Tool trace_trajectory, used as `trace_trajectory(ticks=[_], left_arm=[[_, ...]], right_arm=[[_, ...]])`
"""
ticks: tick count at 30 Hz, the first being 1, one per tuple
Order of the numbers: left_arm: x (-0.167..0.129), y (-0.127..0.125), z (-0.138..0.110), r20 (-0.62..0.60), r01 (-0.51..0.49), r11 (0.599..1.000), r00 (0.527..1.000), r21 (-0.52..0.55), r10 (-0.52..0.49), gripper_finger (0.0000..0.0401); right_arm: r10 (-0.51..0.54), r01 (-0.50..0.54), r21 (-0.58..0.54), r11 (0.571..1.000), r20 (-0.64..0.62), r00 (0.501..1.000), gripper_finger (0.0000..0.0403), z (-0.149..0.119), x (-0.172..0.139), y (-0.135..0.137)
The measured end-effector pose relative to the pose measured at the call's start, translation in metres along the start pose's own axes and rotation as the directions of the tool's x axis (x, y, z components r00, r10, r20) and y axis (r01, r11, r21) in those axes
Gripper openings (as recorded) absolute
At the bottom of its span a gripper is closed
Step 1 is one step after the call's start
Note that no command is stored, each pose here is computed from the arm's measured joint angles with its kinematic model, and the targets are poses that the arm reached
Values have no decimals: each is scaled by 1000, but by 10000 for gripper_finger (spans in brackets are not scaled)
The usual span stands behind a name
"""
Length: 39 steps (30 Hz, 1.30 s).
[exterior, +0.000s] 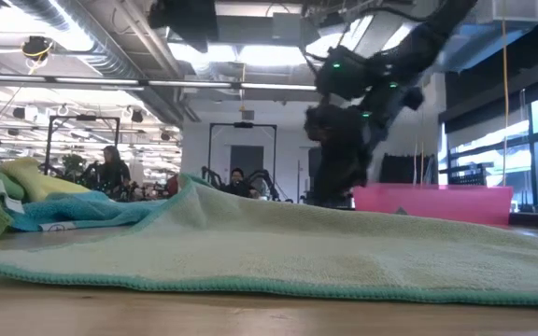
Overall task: Fold microfiber towels
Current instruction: Fold the light green towel
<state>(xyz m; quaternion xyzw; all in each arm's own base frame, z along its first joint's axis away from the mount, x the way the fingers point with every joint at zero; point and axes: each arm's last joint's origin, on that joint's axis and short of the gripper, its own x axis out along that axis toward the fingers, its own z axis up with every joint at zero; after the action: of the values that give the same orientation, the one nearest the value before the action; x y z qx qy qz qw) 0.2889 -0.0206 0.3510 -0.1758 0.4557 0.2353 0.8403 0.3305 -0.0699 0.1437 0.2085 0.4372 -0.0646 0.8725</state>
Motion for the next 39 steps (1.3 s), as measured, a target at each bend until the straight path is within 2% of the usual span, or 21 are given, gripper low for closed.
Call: trace_trajectory(ticks=[7,13,16,21,25,31,34,36,39], left_arm=[[-18,-5,-9,40,26,1000,999,6,-26,163],[-28,-5,-13,102,1,999,995,-32,3,163],[-30,-6,-15,112,2,999,994,-34,2,163],[-32,-11,-18,114,15,1000,993,-17,-13,163],[-33,-13,-20,117,17,1000,993,-9,-15,163],[-33,-13,-19,123,10,1000,992,-10,-9,163],[-33,-12,-19,133,-2,1000,991,-12,4,163],[-33,-12,-19,142,-12,1000,990,-13,14,163],[-33,-12,-18,153,-23,1000,988,-19,26,163]], right_arm=[[-29,17,-93,995,-129,991,141,13,24,-2],[-53,33,-109,993,-185,981,141,16,34,-6],[-101,83,-110,991,-168,981,141,20,33,-11],[-255,242,-102,965,-140,957,141,27,29,-25],[-280,275,-57,960,-133,951,141,30,26,-34],[-222,220,-32,975,-131,966,141,34,17,-33],[-188,188,-17,982,-50,981,141,49,5,-26],[-131,131,9,991,-1,991,141,58,1,-22],[2,-9,110,994,63,998,143,69,-1,-20]])
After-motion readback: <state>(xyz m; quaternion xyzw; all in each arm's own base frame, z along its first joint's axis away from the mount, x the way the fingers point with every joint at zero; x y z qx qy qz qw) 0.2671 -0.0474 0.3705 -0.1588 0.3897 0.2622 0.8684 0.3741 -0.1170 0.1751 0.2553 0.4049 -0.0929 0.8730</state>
